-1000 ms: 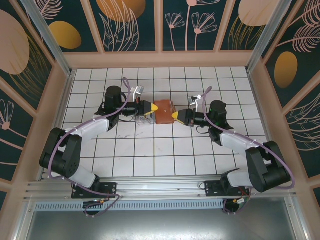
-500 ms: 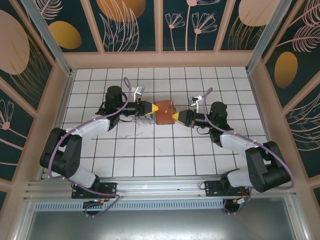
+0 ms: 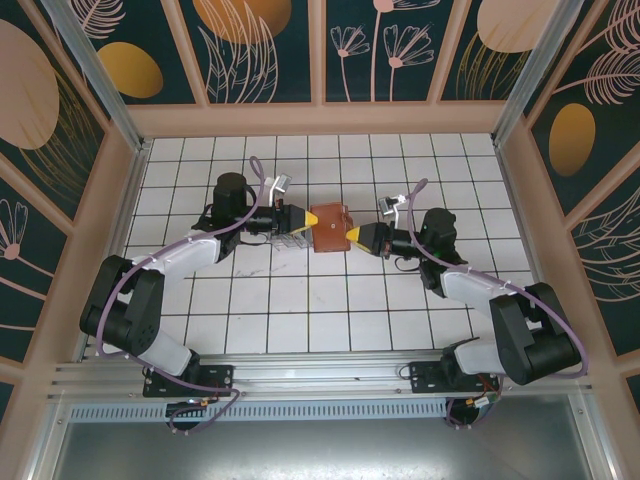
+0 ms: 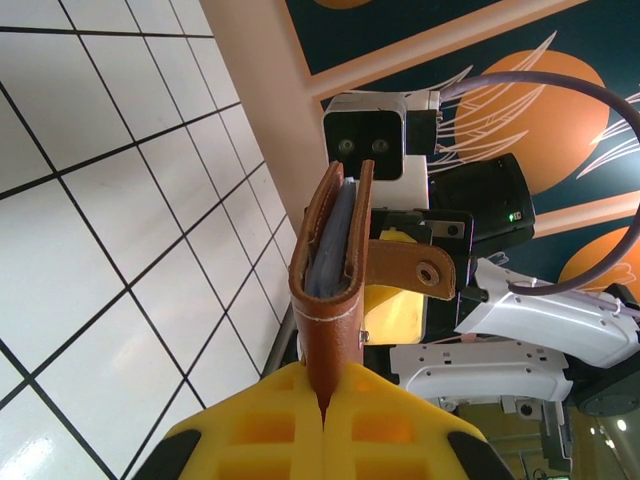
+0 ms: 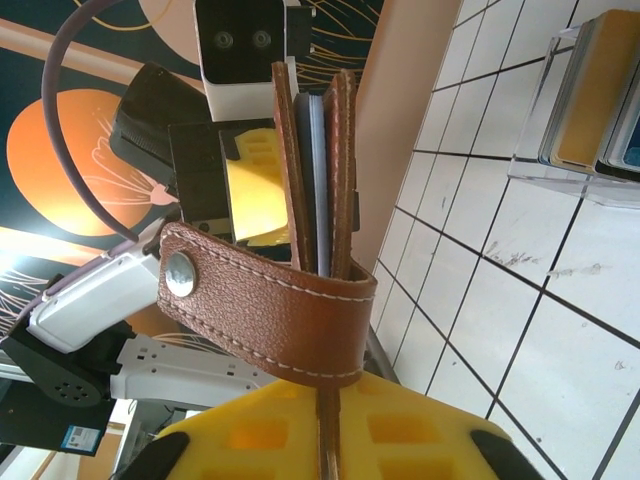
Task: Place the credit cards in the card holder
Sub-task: Open the card holder at the center of the table.
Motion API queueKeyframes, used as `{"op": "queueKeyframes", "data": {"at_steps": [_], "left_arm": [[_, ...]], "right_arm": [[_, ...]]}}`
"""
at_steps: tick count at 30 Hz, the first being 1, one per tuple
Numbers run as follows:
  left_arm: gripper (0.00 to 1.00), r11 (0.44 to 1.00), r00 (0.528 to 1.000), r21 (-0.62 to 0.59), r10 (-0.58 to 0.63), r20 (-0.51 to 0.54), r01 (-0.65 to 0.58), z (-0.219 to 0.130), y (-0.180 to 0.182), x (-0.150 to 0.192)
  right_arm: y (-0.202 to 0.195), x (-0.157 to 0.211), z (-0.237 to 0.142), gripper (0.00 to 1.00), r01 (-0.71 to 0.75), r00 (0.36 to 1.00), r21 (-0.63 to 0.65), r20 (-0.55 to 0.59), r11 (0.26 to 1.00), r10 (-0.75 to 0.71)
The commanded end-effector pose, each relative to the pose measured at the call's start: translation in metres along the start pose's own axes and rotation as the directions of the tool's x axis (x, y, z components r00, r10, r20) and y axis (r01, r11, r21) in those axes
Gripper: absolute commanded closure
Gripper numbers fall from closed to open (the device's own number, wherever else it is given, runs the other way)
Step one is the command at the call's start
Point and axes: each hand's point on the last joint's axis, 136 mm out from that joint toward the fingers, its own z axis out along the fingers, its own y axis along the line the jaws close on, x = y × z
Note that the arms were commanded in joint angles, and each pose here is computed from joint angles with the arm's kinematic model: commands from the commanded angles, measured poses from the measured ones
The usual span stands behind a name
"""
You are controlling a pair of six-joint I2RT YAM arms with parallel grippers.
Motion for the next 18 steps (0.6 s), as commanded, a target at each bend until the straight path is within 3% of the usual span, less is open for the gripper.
{"op": "queueKeyframes", "data": {"at_steps": [1, 10, 18], "left_arm": [[1.00, 0.999, 0.998, 0.040, 0.035, -0.060, -0.033, 0.005, -0.014, 0.012], [1.00, 0.997, 0.996, 0.051, 0.056, -0.067, -0.053, 0.005, -0.019, 0.013], [1.00, 0.998, 0.996, 0.041, 0.054, -0.073, -0.051, 0.009, -0.019, 0.012]], "right_arm": [[0.018, -0.009, -0.005, 0.89, 0.087, 0.995, -0.039, 0.043, 0.995, -0.085], [0.020, -0.005, -0.007, 0.83, 0.096, 0.995, -0.029, 0.044, 0.995, -0.094], [0.037, 0.000, -0.005, 0.97, 0.169, 0.985, -0.060, -0.006, 0.984, -0.170]]}}
